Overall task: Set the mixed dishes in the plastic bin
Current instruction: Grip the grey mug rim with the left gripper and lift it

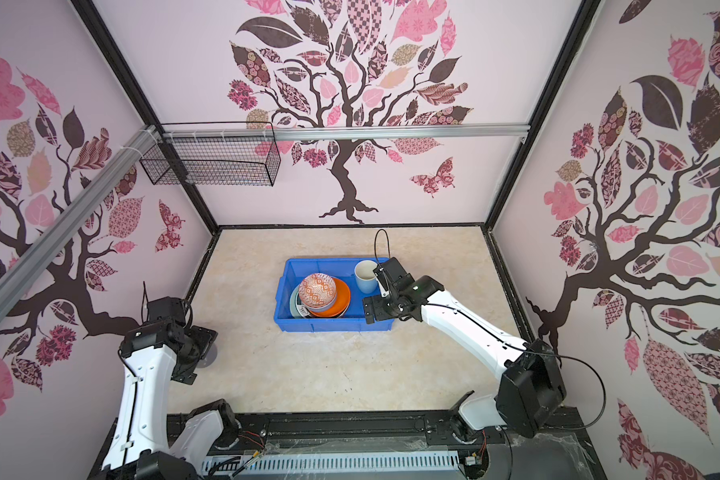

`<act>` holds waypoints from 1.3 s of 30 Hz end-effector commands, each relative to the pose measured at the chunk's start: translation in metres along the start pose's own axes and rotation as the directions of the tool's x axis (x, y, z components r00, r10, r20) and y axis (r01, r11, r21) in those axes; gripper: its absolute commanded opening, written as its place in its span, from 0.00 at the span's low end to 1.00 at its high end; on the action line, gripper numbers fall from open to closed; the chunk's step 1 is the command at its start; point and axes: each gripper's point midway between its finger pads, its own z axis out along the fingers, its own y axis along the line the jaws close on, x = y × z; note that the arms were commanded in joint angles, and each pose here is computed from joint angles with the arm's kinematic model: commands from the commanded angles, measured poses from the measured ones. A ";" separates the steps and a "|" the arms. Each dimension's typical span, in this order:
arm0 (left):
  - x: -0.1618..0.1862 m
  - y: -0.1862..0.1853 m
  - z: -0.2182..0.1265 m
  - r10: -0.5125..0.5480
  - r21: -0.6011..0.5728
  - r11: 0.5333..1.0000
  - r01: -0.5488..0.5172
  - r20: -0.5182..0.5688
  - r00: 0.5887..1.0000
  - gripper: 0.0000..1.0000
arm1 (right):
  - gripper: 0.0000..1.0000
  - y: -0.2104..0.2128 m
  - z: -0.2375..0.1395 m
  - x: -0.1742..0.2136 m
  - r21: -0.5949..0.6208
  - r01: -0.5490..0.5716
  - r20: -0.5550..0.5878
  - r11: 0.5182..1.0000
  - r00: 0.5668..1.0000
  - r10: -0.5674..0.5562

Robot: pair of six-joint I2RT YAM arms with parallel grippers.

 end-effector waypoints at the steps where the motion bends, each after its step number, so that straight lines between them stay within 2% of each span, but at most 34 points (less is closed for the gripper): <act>1: -0.011 0.001 -0.003 -0.053 -0.002 0.999 0.053 0.059 0.997 0.86 | 0.99 0.000 -0.007 -0.009 0.015 0.025 0.012 1.000 1.000 -0.025; 6: -0.032 0.000 -0.012 -0.034 -0.005 0.999 0.035 0.139 0.990 0.85 | 1.00 0.001 -0.003 -0.011 0.018 0.023 -0.006 1.000 1.000 -0.023; 10: -0.061 -0.020 -0.023 0.015 0.044 0.999 -0.023 0.175 0.984 0.84 | 1.00 0.002 -0.002 -0.010 0.017 0.021 -0.025 1.000 0.999 -0.021; 15: -0.079 -0.043 -0.019 0.104 0.036 0.993 -0.109 0.129 0.986 0.82 | 1.00 0.000 -0.003 -0.009 0.030 0.017 -0.034 0.999 0.999 -0.016; 19: -0.069 -0.053 0.004 0.134 0.050 0.989 -0.136 0.038 0.990 0.79 | 0.99 0.001 -0.001 -0.011 0.034 0.012 -0.045 0.999 0.999 -0.010; 23: -0.061 -0.055 0.021 0.145 0.069 0.987 -0.145 0.007 0.989 0.72 | 1.00 0.003 0.003 -0.015 0.032 0.008 -0.054 0.999 0.999 -0.006; 27: -0.053 -0.057 0.033 0.172 0.085 0.982 -0.169 -0.034 0.984 0.71 | 0.99 0.004 0.007 -0.017 0.035 0.004 -0.062 0.999 0.998 -0.002; 31: -0.043 -0.056 0.048 0.205 0.064 0.978 -0.200 -0.087 0.975 0.69 | 1.00 0.006 0.012 -0.016 0.031 0.001 -0.077 1.000 0.997 0.001; 39: -0.028 -0.055 0.072 0.285 -0.005 0.958 -0.288 -0.122 0.951 0.65 | 1.00 0.004 0.016 -0.013 0.041 -0.009 -0.090 0.999 0.996 0.013</act>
